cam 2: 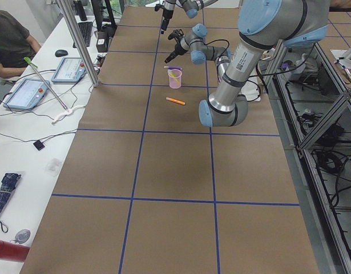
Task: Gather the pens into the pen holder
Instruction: 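Drop the green marker into the cup, raise left gripper while right gripper approaches purple marker, then grasp the purple marker with the right gripper and lift while the left gripper draws back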
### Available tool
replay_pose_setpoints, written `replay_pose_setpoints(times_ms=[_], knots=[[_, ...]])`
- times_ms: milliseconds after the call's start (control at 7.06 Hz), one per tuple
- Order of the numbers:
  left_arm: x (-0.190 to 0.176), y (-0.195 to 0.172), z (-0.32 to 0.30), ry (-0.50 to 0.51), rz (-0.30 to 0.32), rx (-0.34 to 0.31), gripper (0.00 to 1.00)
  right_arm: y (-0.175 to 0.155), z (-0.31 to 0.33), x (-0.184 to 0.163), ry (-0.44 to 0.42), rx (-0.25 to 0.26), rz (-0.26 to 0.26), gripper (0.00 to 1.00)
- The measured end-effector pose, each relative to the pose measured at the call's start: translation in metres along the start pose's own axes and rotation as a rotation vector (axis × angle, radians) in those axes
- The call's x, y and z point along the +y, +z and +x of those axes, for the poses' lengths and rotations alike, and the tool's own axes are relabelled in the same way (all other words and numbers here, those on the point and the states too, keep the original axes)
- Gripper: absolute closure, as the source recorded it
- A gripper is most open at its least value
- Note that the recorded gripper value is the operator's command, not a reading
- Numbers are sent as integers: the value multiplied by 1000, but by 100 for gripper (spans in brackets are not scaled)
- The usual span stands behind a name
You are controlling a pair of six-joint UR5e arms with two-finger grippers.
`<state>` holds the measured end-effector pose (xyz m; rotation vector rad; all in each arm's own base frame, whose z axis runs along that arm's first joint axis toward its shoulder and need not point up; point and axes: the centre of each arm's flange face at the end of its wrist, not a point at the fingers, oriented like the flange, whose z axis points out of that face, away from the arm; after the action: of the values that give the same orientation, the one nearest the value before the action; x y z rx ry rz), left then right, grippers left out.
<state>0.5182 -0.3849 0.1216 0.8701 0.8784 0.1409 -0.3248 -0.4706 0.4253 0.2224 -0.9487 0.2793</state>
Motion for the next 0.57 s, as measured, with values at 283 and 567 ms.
replay_pose_setpoints(times_ms=[283,567], knots=[[-10,-6,-56,-164,-52,6,1,21,-69,40,-2,19,-63,0],[-13,-19,-87,-302,-125,48,1,26,-141,55,-49,113,-173,1]])
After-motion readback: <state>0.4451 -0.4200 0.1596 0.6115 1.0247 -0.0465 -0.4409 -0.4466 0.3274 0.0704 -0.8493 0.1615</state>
